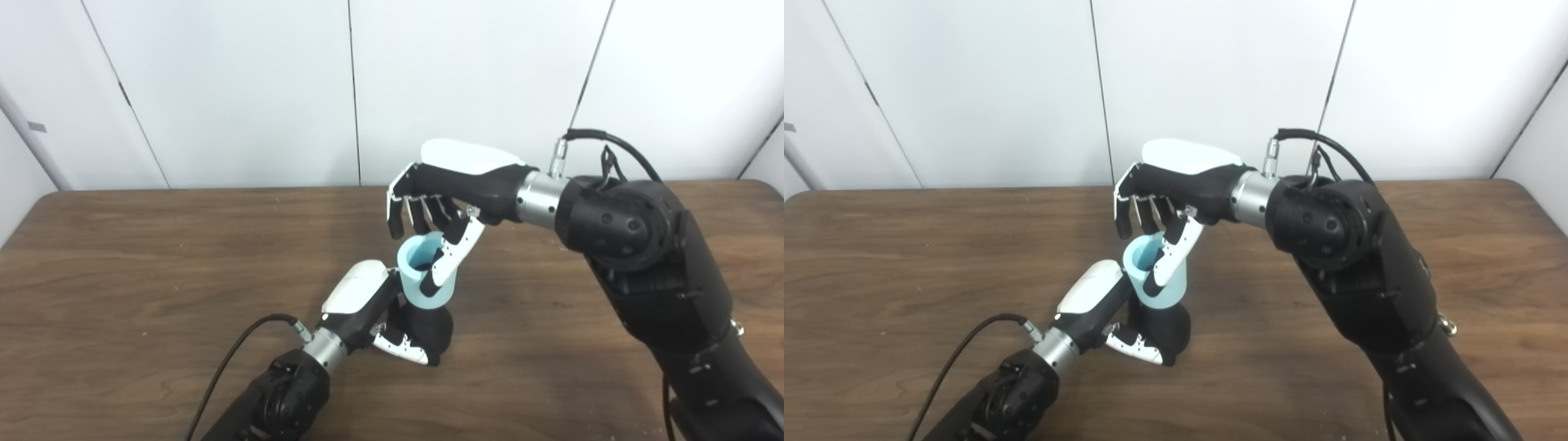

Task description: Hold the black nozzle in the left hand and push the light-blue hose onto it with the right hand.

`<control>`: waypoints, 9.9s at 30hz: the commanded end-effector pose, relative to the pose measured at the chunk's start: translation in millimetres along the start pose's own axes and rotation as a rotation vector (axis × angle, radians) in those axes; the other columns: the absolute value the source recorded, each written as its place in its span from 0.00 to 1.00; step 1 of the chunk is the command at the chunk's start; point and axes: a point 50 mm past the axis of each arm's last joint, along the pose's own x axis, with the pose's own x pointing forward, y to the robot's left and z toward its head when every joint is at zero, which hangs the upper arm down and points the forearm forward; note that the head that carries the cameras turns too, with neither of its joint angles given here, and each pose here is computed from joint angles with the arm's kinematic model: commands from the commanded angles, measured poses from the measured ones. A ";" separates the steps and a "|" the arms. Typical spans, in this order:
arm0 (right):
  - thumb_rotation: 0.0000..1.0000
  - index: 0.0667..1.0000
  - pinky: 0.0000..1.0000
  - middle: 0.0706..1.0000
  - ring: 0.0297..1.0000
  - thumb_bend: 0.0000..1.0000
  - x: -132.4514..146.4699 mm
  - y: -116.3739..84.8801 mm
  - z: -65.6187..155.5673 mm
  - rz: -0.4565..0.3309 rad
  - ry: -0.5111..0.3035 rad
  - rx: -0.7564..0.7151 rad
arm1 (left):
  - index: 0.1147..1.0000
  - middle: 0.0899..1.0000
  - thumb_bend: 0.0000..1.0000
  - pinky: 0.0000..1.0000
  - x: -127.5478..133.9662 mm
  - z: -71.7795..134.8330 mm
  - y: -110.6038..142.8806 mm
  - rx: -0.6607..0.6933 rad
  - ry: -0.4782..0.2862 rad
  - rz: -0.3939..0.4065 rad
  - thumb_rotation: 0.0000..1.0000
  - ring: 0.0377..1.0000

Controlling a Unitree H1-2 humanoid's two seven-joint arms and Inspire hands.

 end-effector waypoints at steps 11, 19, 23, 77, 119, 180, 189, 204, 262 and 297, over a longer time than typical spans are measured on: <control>0.13 0.45 0.18 0.29 0.23 0.52 -13.4 -28.3 4.4 -0.173 -0.027 -0.117 | 0.42 0.40 0.52 0.44 -43.7 -39.3 -65.6 -0.011 0.235 -0.354 0.09 0.41; 0.12 0.45 0.18 0.28 0.23 0.52 -11.8 -19.3 -1.1 -0.165 -0.014 -0.080 | 0.42 0.40 0.52 0.44 -42.4 -38.5 -64.5 -0.011 0.235 -0.354 0.09 0.41; 0.12 0.45 0.17 0.28 0.23 0.52 -8.1 -14.2 -6.6 -0.144 0.003 -0.056 | 0.42 0.40 0.52 0.44 -42.9 -39.2 -65.1 -0.019 0.237 -0.355 0.09 0.41; 0.14 0.46 0.50 0.58 0.55 0.52 -14.1 0.7 -9.2 -0.066 0.006 -0.011 | 0.42 0.41 0.52 0.47 -42.8 -36.2 -65.0 -0.023 0.247 -0.367 0.09 0.42; 0.24 0.82 0.96 0.93 0.96 0.92 -54.7 52.8 -24.3 -0.437 -0.279 -0.302 | 0.42 0.42 0.52 0.47 -44.0 -37.5 -65.8 -0.012 0.248 -0.381 0.09 0.43; 0.24 0.90 0.89 0.94 0.96 0.78 -66.6 112.0 -54.2 -0.194 -0.259 -0.195 | 0.42 0.42 0.52 0.47 -44.9 -35.7 -64.5 -0.006 0.246 -0.387 0.09 0.44; 0.24 0.91 0.89 0.94 0.97 0.77 -67.4 118.4 -54.5 -0.183 -0.258 -0.188 | 0.42 0.42 0.52 0.47 -44.4 -35.7 -63.8 -0.005 0.245 -0.387 0.09 0.44; 0.22 0.91 0.90 0.94 0.96 0.77 -66.4 125.0 -54.8 -0.151 -0.271 -0.240 | 0.42 0.42 0.52 0.48 -43.4 -35.1 -63.6 -0.008 0.250 -0.387 0.09 0.44; 0.25 0.88 0.90 0.88 0.92 0.78 -58.1 118.2 -53.9 -0.107 -0.103 -0.002 | 0.42 0.42 0.52 0.50 -45.0 -33.9 -61.5 -0.004 0.251 -0.397 0.09 0.44; 0.14 0.94 0.96 0.98 0.98 0.75 -66.5 136.6 -45.3 -0.188 -0.356 -0.243 | 0.42 0.42 0.52 0.48 -43.5 -33.8 -59.1 -0.021 0.261 -0.391 0.09 0.43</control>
